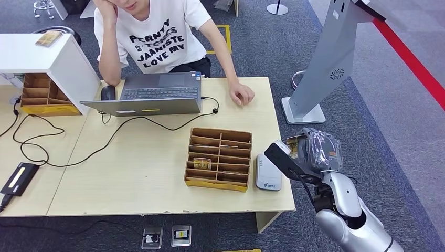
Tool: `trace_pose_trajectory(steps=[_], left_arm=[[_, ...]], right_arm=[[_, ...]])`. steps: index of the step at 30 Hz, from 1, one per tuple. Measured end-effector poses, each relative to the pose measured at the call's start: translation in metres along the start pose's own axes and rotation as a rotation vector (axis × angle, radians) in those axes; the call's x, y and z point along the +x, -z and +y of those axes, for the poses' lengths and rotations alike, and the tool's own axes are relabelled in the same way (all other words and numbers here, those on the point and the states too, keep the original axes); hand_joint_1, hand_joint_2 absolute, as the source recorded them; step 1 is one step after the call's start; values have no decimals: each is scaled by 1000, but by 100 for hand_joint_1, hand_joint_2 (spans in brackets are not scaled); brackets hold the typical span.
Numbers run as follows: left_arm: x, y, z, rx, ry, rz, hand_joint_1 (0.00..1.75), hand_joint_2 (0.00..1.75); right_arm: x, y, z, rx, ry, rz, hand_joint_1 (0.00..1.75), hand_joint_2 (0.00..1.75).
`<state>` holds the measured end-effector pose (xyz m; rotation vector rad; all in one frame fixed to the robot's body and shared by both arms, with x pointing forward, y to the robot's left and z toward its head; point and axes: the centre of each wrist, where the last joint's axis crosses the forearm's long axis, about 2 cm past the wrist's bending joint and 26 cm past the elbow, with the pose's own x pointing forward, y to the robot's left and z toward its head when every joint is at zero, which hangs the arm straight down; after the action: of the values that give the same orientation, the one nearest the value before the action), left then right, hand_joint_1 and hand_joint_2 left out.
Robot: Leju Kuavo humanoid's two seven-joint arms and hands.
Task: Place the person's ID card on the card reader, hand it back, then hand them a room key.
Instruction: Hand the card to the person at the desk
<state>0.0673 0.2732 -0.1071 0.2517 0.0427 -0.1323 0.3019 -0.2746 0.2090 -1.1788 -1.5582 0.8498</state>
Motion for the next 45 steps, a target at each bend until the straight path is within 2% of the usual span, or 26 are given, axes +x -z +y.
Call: trace_pose_trajectory(steps=[11,18,25,32,38,45], left_arm=[[1,0,0,-4,18,-12,0,175],[2,-1,-1,-6,31,-24,0,175],[4,-1,0,-2,50,-38,0,175],[6,-1,0,-4,74,-50,0,175],[6,-1,0,-10,82,-53,0,175],[6,-1,0,-9,95,-56,0,175]], right_arm=[[26,-12,-39,-121,18,-162,175,175],[55,-5,-54,-127,87,-312,175,175],[100,12,-69,-125,149,-492,175,175],[144,40,-85,-46,267,-636,175,175],[173,62,-87,-34,255,-688,175,175],[194,85,-82,-20,214,-697,175,175]])
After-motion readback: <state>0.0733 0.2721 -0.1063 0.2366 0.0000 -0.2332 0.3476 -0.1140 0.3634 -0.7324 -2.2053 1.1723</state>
